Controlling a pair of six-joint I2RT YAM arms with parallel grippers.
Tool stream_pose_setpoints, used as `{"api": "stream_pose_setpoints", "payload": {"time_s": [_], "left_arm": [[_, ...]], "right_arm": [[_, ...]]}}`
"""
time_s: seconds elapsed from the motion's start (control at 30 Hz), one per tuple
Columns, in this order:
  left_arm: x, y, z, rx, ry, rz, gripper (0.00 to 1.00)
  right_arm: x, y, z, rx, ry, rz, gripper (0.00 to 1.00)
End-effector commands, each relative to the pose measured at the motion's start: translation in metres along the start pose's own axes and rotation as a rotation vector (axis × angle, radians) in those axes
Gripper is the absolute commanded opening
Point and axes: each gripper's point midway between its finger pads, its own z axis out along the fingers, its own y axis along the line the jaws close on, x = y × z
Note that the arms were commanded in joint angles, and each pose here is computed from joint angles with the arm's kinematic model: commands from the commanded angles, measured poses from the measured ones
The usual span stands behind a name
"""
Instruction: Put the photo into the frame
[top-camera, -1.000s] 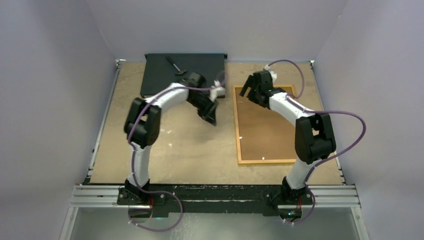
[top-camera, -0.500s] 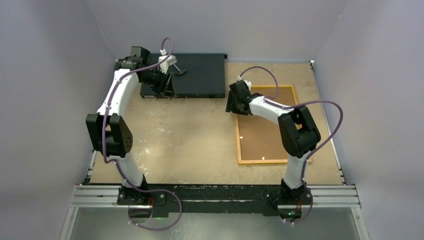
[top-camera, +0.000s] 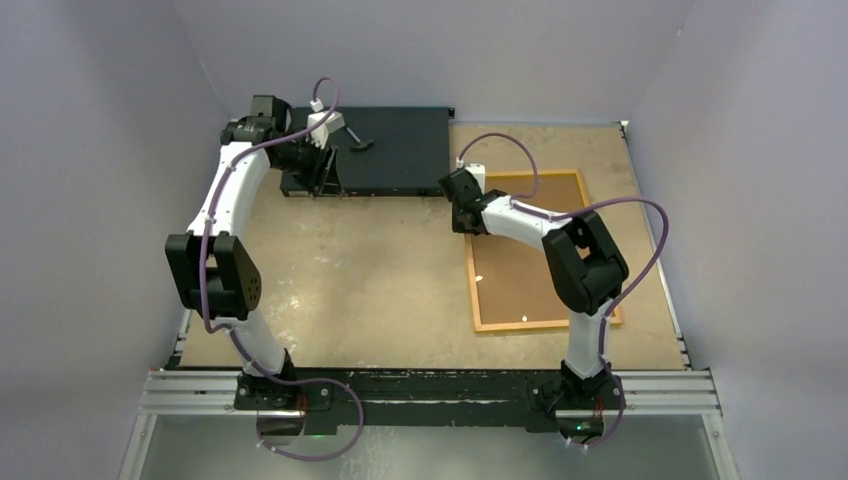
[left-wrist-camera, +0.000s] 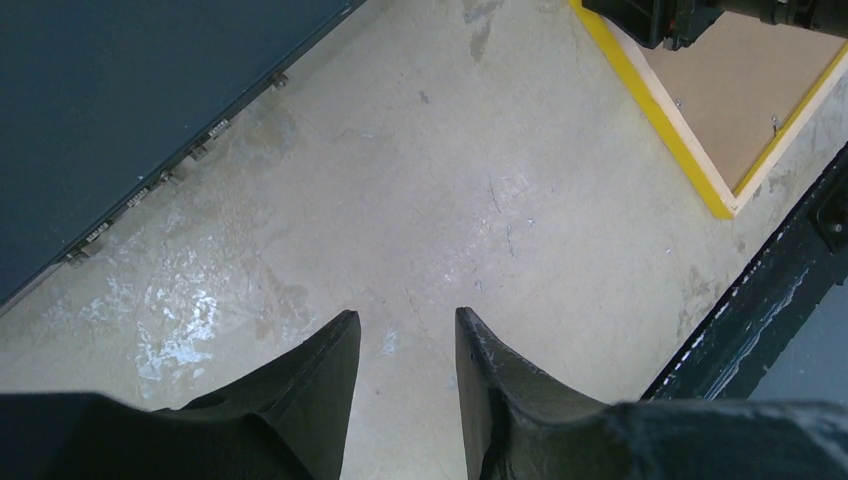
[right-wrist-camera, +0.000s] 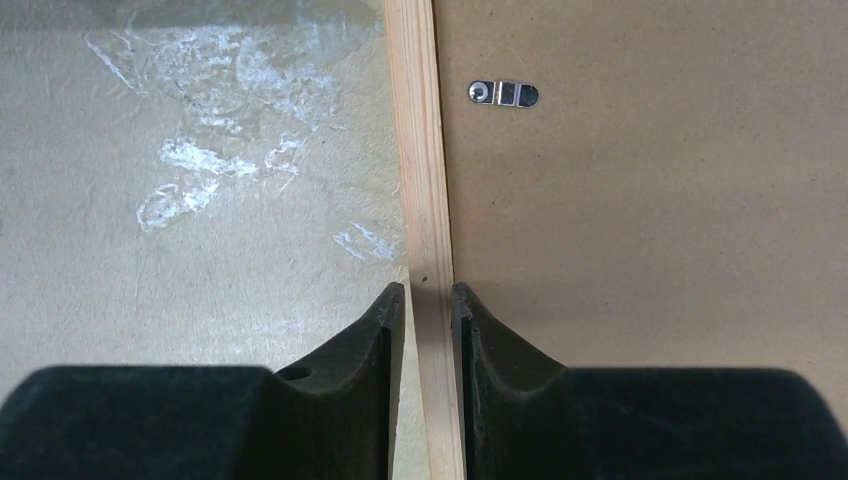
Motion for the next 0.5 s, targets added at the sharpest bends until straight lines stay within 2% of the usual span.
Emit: {"api": "stream_pose_setpoints", "payload": {"time_s": [0.0, 0.17, 0.27, 0.37, 0.47], "left_arm": [[-0.012, -0.012, -0.013, 0.008, -0.055, 0.028, 0.39], [-0.017, -0.018, -0.015, 0.020, -0.077, 0.032, 0.40], [-0.018, -0.018, -0.016, 0.021, -0.079, 0.031, 0.41], [-0.018, -0.018, -0.016, 0.020, -0.081, 0.033, 0.42], [-0.019, -0.017, -0.015, 0.019, -0.088, 0.035, 0.42]], "right_arm": [[-0.002, -0.006, -0.006, 0.039, -0.020, -0.025, 0.26], [0.001, -0.007, -0.004, 0.044, -0.013, -0.033, 0.39], [0.002, -0.005, -0.002, 0.042, -0.014, -0.054, 0.37], [0.004, 0.000, -0.002, 0.011, -0.002, -0.092, 0.27], [0.010, 0.007, -0.010, -0.071, 0.038, -0.174, 0.05]]}}
